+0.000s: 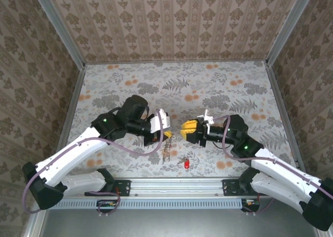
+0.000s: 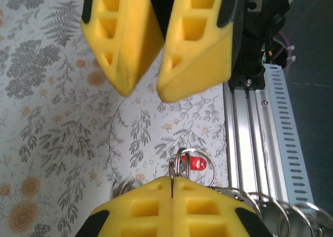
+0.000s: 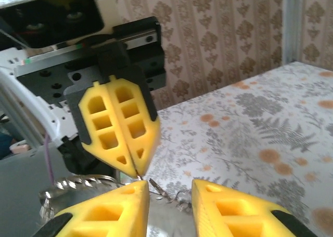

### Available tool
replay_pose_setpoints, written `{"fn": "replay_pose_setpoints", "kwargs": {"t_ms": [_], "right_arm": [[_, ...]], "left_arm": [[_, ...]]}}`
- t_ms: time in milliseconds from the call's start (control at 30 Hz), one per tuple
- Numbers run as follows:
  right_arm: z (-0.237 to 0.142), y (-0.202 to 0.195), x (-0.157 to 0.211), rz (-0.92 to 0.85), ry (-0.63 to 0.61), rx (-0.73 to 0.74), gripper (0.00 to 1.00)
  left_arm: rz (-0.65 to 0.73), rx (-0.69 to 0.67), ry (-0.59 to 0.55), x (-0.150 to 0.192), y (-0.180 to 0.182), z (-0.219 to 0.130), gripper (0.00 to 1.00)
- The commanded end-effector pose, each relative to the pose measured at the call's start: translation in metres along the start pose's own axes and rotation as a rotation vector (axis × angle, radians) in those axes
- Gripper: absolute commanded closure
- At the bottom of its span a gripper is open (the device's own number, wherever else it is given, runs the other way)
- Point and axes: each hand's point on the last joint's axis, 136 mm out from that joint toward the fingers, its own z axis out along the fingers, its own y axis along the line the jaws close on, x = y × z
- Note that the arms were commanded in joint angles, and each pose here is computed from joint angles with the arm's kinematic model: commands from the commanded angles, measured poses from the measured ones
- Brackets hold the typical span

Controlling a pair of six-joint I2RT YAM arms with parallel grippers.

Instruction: Put the keys on the keyring

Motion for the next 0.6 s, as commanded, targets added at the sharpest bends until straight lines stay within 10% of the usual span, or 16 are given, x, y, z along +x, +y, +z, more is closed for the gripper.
{"fn": "replay_pose_setpoints", "kwargs": {"t_ms": [0,567], "right_arm": [[0.008,0.015,-0.012,-0.071,0.010,-0.052,0.74],[0.020,-0.003,0.024,-0.055,0.134,0.081,0.78]], "left_arm": [[0.060,0.023,-0.051,-0.011,-0.013,-0.010,1.00],[-0.063,-0.053,0.051,0.017,0.013,0.012,1.00]]}}
